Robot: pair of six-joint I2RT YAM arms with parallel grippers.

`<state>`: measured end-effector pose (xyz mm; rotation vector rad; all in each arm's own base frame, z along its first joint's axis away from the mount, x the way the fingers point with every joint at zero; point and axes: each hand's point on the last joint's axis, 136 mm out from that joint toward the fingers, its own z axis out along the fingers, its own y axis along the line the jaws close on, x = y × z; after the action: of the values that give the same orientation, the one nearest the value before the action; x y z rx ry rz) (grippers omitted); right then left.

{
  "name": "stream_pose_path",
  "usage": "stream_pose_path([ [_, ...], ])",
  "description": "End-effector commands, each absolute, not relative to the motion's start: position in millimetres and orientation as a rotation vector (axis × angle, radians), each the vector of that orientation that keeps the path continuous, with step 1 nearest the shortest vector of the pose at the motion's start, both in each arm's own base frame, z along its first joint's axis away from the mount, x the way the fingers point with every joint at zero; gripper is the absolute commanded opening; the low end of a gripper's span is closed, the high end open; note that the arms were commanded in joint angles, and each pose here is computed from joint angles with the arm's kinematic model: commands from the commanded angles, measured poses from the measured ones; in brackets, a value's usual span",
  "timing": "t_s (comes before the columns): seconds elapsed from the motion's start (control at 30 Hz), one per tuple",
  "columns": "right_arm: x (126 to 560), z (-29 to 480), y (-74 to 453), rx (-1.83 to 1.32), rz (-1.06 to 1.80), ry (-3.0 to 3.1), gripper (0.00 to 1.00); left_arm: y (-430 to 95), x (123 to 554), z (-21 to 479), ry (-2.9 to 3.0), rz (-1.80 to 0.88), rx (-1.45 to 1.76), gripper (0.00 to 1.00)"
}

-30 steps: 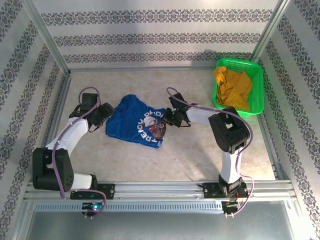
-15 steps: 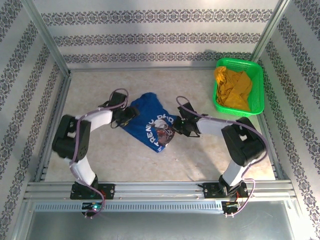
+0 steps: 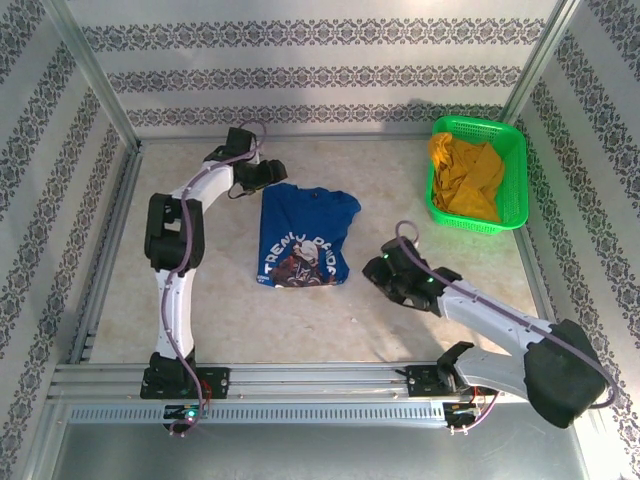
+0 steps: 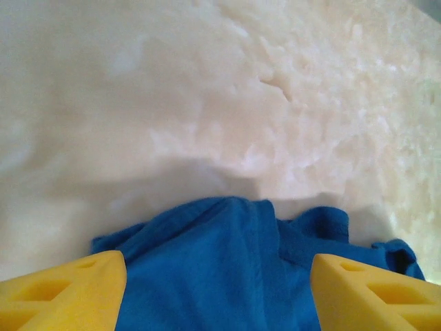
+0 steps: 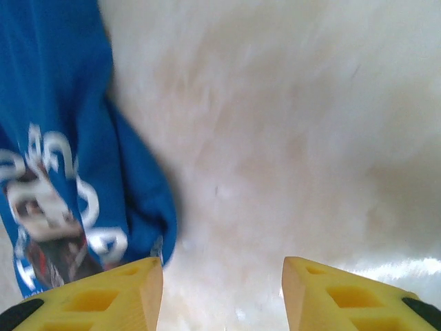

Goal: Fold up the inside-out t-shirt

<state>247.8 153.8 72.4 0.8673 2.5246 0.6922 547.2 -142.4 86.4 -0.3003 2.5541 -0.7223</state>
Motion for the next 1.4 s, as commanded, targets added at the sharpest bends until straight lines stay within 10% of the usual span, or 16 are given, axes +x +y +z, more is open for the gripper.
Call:
stream_pose_path([
  [0.0,265,80,156,0.677,0.718,2.581,0.50,-146,497,118,2.562,-0.806,-0.303,0.72],
  [0.33,291,86,240,0.213,0.891,2.674,0.43,-135,342,88,2.660,-0.904,-0.468,0.76],
  [0.7,289,51,267,0.222,0.847,2.751,0.36,-160,309,68,2.679,-1.023,-0.461,0.72],
  [0.9,284,39,264,0.265,0.842,2.766,0.00,-164,303,51,2.711,-1.038,-0.463,0.60],
  [1.0,277,41,253,0.293,0.832,2.754,0.00,-165,298,40,2.736,-1.051,-0.476,0.47],
  [1.13,263,47,237,0.336,0.824,2.728,0.00,-166,295,29,2.745,-1.063,-0.505,0.03],
  [1.37,231,26,212,0.455,0.774,2.749,0.00,-161,286,22,2.770,-1.033,-0.518,0.00],
])
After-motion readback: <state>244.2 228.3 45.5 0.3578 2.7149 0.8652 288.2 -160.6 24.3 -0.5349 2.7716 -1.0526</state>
